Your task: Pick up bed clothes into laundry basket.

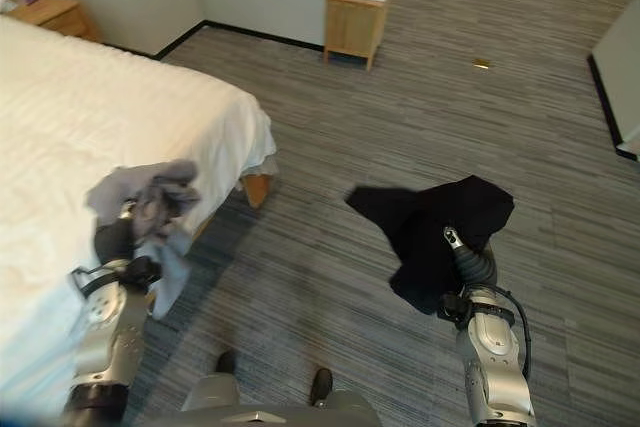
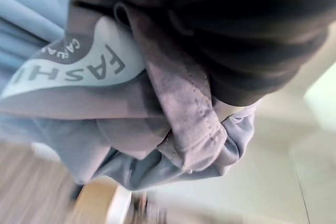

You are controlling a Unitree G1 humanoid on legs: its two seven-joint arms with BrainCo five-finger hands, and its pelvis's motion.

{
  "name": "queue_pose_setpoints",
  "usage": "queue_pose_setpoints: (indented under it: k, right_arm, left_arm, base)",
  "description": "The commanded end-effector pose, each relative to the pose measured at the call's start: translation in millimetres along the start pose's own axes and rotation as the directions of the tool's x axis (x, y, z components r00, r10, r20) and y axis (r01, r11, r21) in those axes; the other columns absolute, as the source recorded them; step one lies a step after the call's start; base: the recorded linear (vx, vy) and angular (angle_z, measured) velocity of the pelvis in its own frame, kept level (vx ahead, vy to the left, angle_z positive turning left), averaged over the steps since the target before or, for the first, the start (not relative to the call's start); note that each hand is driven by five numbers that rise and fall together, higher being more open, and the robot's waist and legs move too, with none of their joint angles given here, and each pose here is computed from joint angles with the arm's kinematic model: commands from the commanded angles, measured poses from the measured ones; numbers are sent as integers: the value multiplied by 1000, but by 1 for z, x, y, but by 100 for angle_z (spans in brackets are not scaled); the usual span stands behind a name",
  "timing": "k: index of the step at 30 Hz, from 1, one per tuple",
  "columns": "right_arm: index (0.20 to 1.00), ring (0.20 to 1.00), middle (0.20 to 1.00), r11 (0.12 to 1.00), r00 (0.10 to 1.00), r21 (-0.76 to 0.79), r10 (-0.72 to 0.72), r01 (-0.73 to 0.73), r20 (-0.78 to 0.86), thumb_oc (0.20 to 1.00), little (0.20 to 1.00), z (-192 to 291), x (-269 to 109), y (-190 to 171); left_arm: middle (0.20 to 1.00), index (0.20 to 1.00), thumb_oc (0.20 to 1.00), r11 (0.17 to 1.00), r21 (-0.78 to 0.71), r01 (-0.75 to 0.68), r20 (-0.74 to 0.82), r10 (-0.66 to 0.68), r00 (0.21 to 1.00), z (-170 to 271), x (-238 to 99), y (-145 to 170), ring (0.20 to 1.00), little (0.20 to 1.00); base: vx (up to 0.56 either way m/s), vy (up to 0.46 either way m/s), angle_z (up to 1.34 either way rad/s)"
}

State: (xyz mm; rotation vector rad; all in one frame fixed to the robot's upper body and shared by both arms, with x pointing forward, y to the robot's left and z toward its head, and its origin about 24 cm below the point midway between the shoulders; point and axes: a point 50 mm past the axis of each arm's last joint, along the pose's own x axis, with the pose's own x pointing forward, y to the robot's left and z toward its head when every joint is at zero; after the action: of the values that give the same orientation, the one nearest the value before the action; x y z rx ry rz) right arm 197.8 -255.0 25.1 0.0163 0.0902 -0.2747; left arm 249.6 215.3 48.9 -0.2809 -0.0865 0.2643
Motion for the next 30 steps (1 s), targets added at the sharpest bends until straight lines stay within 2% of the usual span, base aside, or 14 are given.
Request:
queue_pose_setpoints:
  k: [1, 2, 4, 7, 12, 13, 14, 19, 25, 30]
  right_arm:
    - [200, 200, 200, 997, 971, 0, 78, -80, 224, 200, 200, 47, 13, 9]
    - [200, 200, 200, 998, 977, 3, 67, -69, 204, 200, 200, 42, 9, 6]
    - [200, 200, 200, 998, 981, 0, 61, -62, 185, 200, 200, 37, 6, 4]
    - [200, 200, 200, 998, 991, -1, 63, -63, 118, 200, 200, 21, -1, 1]
    - [200, 200, 200, 997, 993, 7, 78, -79, 91, 200, 200, 16, 1, 4]
    - [200, 200, 200, 997, 993, 7, 79, -80, 90, 200, 200, 16, 1, 4]
    - [200, 200, 200, 999, 994, 2, 53, -53, 97, 200, 200, 18, 2, -1]
    - [200, 200, 200, 1000, 991, 3, 0, 0, 131, 200, 200, 25, 9, -5]
    - [200, 200, 200, 1000, 986, -9, 27, -26, 162, 200, 200, 31, 14, 2]
    - [200, 200, 200, 1000, 986, 0, -23, 23, 163, 200, 200, 30, 13, -4]
  left_arm:
    - [200, 200, 200, 993, 27, 117, 183, -120, 976, 44, 12, -6, 200, 200]
    - [200, 200, 200, 983, 6, 181, 186, -179, 966, 45, 16, -22, 200, 200]
    - [200, 200, 200, 980, 1, 198, 184, -195, 963, 44, 16, -26, 200, 200]
    - [200, 200, 200, 985, 36, 168, 203, -172, 964, 49, 12, -16, 200, 200]
    - [200, 200, 200, 990, 116, -83, 202, 58, 978, 48, -5, 41, 200, 200]
    - [200, 200, 200, 990, 116, -84, 202, 59, 978, 48, -5, 42, 200, 200]
    - [200, 200, 200, 970, 159, -183, 189, 152, 970, 46, -16, 66, 200, 200]
    - [200, 200, 200, 931, 157, -331, 226, 292, 929, 54, -29, 95, 200, 200]
    - [200, 200, 200, 942, 181, -283, 267, 230, 936, 64, -7, 80, 200, 200]
    - [200, 200, 200, 954, 174, -244, 285, 188, 940, 69, -2, 73, 200, 200]
  base:
    - [99, 104, -39]
    - [106, 88, -27]
    - [65, 56, -22]
    - [72, 95, -19]
    - [41, 60, 1]
    - [62, 66, 5]
    - [64, 72, 6]
    - [47, 111, 20]
    - [49, 75, 22]
    - [367, -93, 18]
